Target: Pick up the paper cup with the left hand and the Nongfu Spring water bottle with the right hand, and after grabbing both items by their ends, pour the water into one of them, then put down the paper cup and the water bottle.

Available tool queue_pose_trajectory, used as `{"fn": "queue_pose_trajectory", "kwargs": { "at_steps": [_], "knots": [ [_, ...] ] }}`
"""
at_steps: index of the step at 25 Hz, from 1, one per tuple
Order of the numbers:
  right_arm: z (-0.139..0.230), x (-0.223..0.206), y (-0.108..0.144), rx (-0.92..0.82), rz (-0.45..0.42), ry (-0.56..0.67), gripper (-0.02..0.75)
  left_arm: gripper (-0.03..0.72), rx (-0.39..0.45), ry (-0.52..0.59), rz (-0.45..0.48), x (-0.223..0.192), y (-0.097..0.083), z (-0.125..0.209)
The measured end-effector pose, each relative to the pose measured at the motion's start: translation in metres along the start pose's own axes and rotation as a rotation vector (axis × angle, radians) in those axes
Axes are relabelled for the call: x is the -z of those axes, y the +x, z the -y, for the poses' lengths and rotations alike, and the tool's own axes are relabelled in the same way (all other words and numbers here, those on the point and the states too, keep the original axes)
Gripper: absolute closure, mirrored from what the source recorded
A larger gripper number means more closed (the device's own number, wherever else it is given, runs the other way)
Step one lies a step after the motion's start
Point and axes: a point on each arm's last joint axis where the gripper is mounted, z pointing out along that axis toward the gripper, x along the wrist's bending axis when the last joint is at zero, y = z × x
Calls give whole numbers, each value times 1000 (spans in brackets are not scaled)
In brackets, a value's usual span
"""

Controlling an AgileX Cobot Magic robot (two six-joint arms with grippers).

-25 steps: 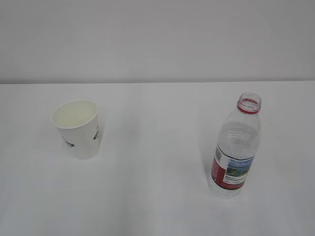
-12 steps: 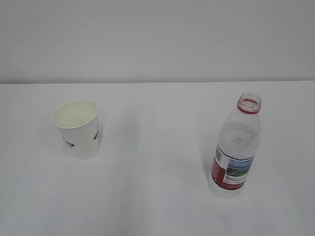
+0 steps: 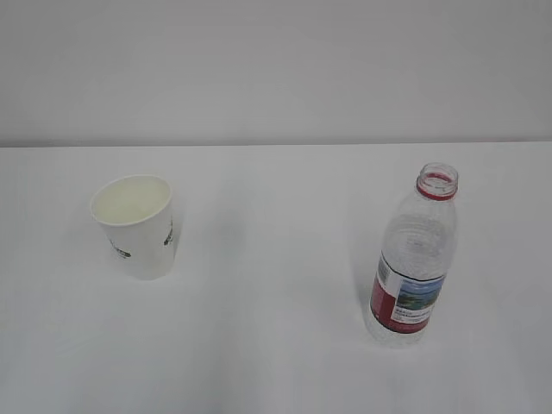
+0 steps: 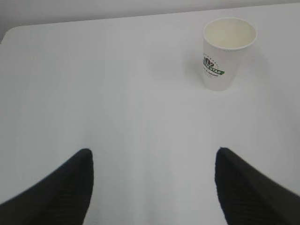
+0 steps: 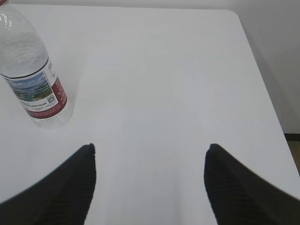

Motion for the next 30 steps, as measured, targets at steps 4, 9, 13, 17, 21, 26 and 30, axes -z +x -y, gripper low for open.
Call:
{"fn": "queue_pose_trajectory", "kwargs": {
  "at_steps": [4, 9, 13, 17, 21, 26, 30],
  "knots": [
    [0, 0, 0, -1, -2, 0, 196, 104, 0, 0, 0, 0, 0, 0],
    [0, 0, 0, -1, -3, 0, 197, 106, 0, 0, 0, 0, 0, 0],
    [-6, 4, 2, -12, -23, -47, 199, 107, 3, -13, 6, 1, -1, -1],
    [-18, 9, 3, -25, -42, -174, 200, 108, 21, -176, 27, 9, -3, -19],
    [-27, 11, 3, -14, -43, -271, 201, 108, 24, -301, 16, 12, -2, -30],
    [-34, 13, 3, -11, -40, -356, 201, 108, 26, -395, 7, 15, -1, -38],
    [-38, 14, 3, -11, -39, -399, 201, 109, 10, -428, -17, 16, 1, -41]
  ]
}}
